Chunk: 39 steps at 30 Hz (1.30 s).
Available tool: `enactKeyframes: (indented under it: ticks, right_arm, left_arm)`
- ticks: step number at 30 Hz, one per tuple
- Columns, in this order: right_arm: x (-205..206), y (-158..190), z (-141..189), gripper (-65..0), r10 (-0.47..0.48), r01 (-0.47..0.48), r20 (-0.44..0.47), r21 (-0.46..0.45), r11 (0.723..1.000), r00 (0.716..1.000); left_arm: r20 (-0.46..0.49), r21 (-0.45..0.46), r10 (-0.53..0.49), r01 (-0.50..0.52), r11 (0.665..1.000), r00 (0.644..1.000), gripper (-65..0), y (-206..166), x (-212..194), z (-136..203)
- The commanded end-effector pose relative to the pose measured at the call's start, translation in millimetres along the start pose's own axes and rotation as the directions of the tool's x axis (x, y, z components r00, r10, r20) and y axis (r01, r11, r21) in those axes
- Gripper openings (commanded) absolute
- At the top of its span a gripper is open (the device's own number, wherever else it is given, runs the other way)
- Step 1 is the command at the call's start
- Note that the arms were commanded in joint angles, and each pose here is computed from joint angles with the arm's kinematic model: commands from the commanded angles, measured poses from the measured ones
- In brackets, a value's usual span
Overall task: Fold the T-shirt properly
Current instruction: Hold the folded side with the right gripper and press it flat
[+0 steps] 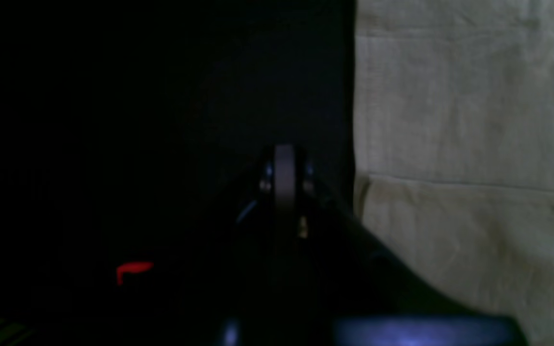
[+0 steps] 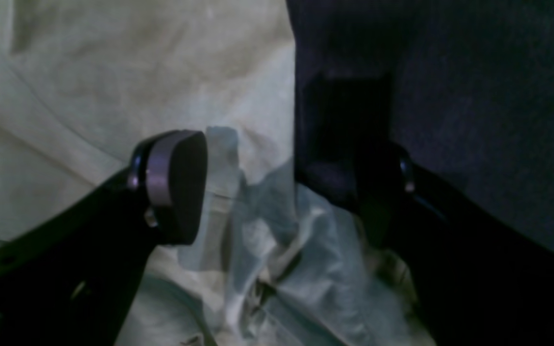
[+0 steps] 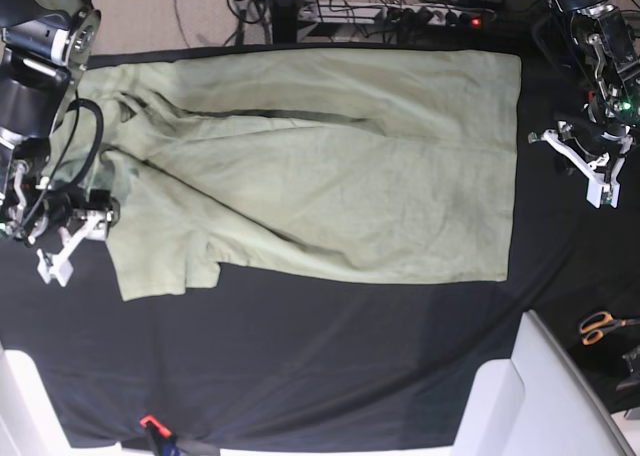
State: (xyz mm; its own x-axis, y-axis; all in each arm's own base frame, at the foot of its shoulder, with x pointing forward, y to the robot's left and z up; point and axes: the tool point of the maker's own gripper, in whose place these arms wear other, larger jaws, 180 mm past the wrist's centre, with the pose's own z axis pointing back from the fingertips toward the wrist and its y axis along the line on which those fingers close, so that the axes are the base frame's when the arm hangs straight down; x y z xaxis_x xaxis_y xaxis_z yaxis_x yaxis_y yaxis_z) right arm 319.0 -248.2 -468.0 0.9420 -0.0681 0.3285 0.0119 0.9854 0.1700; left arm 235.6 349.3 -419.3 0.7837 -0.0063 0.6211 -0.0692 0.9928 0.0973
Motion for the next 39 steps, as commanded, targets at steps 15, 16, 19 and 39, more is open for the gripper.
enactKeyframes:
  ticks: [15,16,19,39]
  right_arm:
    - [12.7,2.8,-2.3,-35.6,-0.017,0.017,0.017,0.026,1.0,1.0]
    - [11.7,3.1,-3.7,-36.0,-0.02,0.02,0.017,0.029,0.999,1.0]
    - [15.5,2.7,-4.4,-42.5,-0.023,0.022,0.039,0.03,0.999,0.999]
    - [29.0,1.5,3.4,-64.8,-0.01,0.009,0.041,0.022,1.0,0.999]
  left_arm:
    - [0.027,0.02,-0.012,0.011,1.0,1.0,-65.0,9.8,7.5,5.4]
    - [0.027,0.02,-0.012,0.011,1.0,1.0,-65.0,9.8,7.5,5.4]
    - [0.027,0.02,-0.012,0.011,1.0,1.0,-65.0,9.8,7.5,5.4]
    - [0.02,0.036,-0.001,0.0,0.999,1.0,-65.0,21.5,24.3,-12.7]
